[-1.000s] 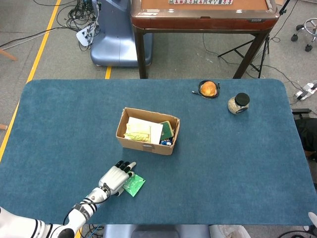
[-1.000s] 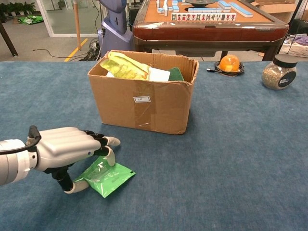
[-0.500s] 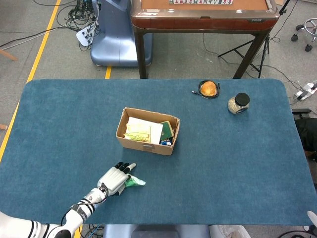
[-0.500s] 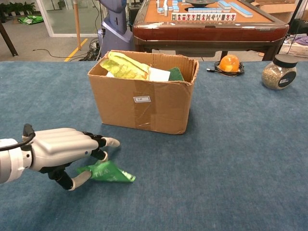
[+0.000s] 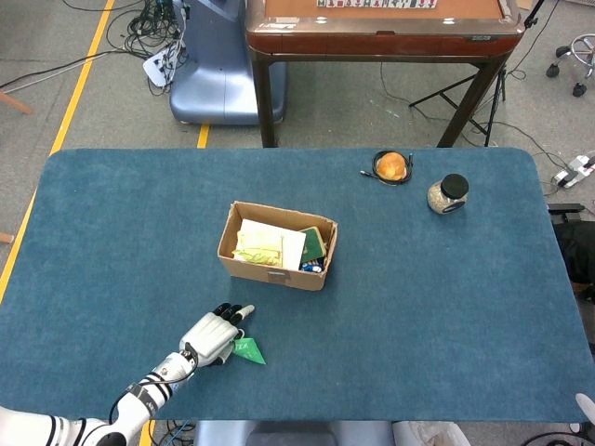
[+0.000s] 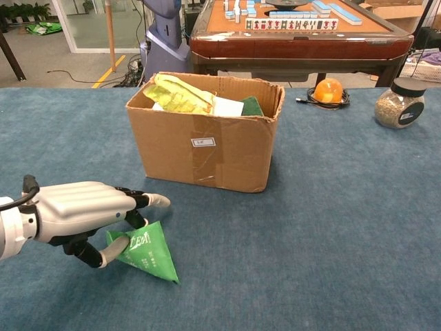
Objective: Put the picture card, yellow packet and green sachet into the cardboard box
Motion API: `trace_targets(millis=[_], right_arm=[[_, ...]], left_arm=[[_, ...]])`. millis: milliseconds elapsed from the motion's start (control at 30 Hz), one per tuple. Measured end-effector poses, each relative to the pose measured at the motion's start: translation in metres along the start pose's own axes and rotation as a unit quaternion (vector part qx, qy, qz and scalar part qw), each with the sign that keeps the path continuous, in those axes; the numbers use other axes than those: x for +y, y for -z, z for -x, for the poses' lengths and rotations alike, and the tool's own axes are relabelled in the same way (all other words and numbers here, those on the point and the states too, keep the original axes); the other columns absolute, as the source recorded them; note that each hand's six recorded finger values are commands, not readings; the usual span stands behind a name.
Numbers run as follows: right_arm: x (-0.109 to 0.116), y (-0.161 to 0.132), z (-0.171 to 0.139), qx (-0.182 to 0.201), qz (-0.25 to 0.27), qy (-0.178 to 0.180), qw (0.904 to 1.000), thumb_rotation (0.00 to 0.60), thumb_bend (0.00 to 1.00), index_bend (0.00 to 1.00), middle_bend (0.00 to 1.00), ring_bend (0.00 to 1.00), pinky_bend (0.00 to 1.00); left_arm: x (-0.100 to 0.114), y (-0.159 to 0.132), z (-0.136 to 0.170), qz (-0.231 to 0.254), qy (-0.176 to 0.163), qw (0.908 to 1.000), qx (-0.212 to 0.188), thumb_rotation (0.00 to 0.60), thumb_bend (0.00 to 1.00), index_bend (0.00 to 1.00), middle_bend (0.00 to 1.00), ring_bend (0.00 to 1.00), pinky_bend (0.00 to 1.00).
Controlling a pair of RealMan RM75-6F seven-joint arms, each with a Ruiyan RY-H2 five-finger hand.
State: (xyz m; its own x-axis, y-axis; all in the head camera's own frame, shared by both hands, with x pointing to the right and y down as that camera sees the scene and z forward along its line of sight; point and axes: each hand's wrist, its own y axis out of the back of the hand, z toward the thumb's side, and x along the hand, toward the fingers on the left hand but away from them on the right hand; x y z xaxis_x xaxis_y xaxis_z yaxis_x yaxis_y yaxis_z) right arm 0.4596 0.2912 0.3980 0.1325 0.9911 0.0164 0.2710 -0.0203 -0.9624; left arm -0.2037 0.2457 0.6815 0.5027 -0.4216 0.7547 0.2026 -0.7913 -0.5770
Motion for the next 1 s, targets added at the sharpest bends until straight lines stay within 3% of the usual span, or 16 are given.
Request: trace_targets(millis=[267, 567, 800, 1000], right_arm=[[0.000, 0.000, 0.000, 0.000, 0.000, 0.001, 1.0000, 0.600, 0.05, 0.39, 0.48, 0.36, 0.42], [-0.004, -0.001, 0.001, 0.001, -0.004, -0.005, 1.0000, 0.600, 0.05, 0.39, 0.48, 0.36, 0.42], [-0.010, -0.004, 0.003, 0.003, -0.010, -0.015, 0.9998, 0.600, 0.05, 0.39, 0.48, 0.36, 0.42], [-0.016, -0.006, 0.005, 0.005, -0.015, -0.026, 0.9995, 0.600, 0.05, 0.39, 0.48, 0.36, 0.42]], left_arm=[[0.018, -0.002, 0.014, 0.013, -0.028, 0.9995, -0.006, 0.600, 0.65, 0.58, 0.00, 0.00, 0.05], [0.051, 0.012, 0.031, 0.016, -0.085, 0.9961, 0.019, 0.600, 0.66, 0.59, 0.00, 0.00, 0.05], [0.090, 0.025, 0.043, 0.034, -0.152, 0.9867, 0.047, 0.600, 0.67, 0.59, 0.00, 0.00, 0.05], [0.123, 0.023, 0.051, 0.041, -0.205, 0.9767, 0.048, 0.600, 0.68, 0.59, 0.00, 0.00, 0.05]])
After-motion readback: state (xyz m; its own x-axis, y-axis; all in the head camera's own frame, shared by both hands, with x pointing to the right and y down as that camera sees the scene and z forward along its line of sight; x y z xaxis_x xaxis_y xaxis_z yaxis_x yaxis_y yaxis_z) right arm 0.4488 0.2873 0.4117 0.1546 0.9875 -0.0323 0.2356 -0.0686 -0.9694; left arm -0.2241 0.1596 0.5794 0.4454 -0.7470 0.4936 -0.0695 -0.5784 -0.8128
